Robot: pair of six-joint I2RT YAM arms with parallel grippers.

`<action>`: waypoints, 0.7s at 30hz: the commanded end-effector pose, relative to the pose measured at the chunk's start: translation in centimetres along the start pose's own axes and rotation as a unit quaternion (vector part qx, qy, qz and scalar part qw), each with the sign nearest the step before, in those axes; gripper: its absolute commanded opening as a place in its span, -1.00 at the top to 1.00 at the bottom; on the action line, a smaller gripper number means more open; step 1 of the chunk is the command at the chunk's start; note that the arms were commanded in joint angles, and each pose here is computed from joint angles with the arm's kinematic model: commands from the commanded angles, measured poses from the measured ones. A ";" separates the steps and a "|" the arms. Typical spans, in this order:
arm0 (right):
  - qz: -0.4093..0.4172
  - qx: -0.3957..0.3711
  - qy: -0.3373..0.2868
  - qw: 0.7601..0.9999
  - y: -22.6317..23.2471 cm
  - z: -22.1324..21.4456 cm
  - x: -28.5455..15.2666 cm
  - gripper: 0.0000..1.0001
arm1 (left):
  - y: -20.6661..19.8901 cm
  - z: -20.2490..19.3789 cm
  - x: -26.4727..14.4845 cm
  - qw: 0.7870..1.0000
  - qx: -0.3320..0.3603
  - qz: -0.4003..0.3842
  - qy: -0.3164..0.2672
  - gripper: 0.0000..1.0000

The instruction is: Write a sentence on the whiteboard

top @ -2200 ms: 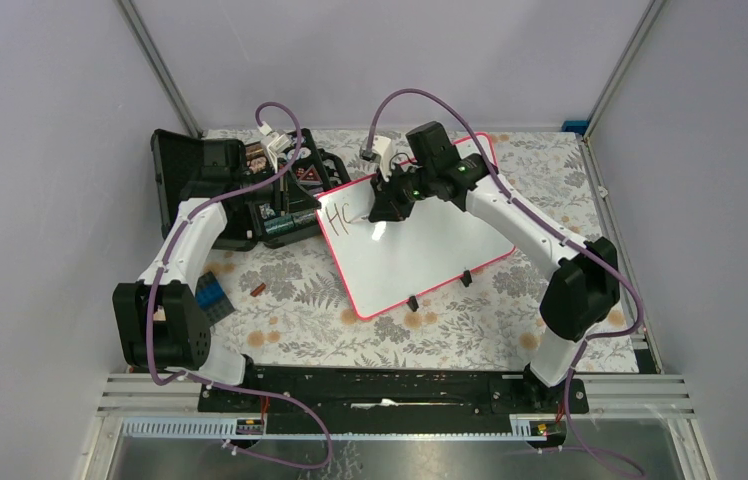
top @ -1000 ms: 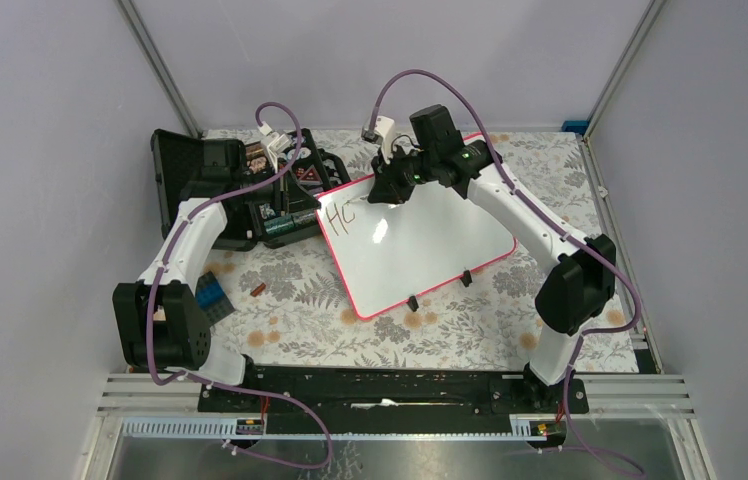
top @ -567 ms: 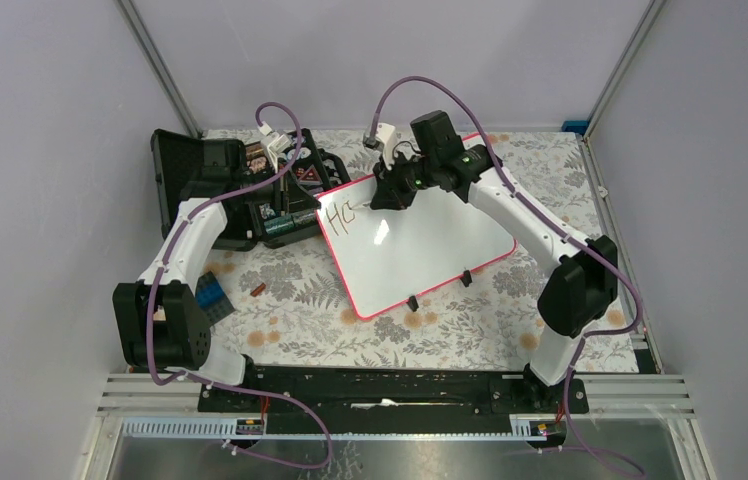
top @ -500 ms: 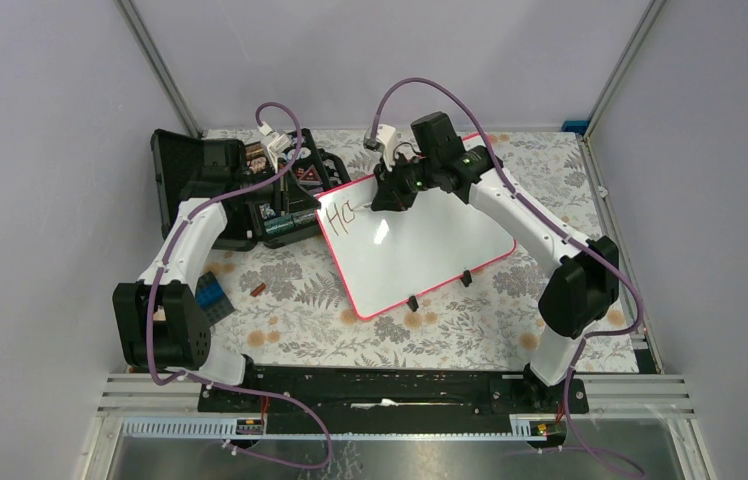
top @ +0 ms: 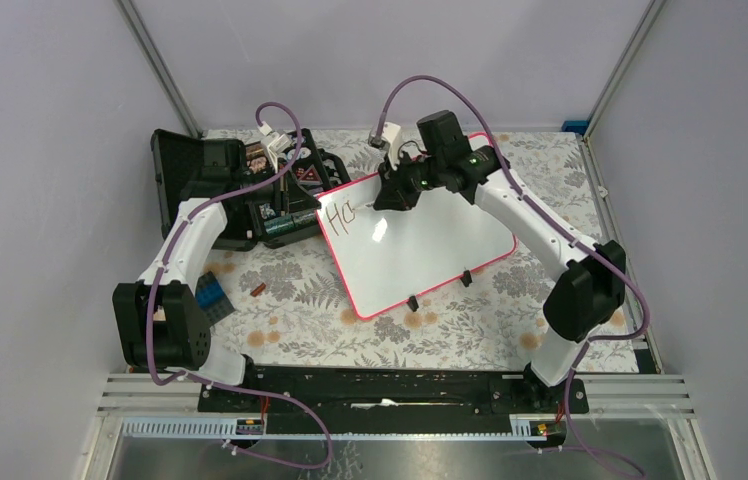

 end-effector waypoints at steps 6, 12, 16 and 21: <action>-0.025 -0.018 -0.031 0.999 -0.5 1.7 -2.8 1.00 | -0.8 0.6 0.3 0.999 0.049 -0.011 -0.007 1.00; -0.029 -0.018 -0.032 0.999 -1.2 2.1 -2.3 1.00 | -0.7 0.6 0.4 0.999 0.048 -0.013 -0.007 1.00; -0.027 -0.018 -0.036 0.999 -1.4 2.5 -2.0 1.00 | -0.7 0.7 0.4 0.999 0.050 -0.012 -0.007 1.00; -0.025 -0.014 -0.030 0.999 -1.8 2.3 -1.5 1.00 | -0.7 0.6 0.4 0.999 0.049 -0.012 -0.007 1.00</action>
Point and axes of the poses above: each gripper's point midway between its finger pads, its own x axis out along the fingers, its own y axis along the line the jaws close on, z = x × y, the point moved 9 cm from there along -x, back along the fingers, and after that the axes turned 3 degrees about -x, right-handed, at the moved point
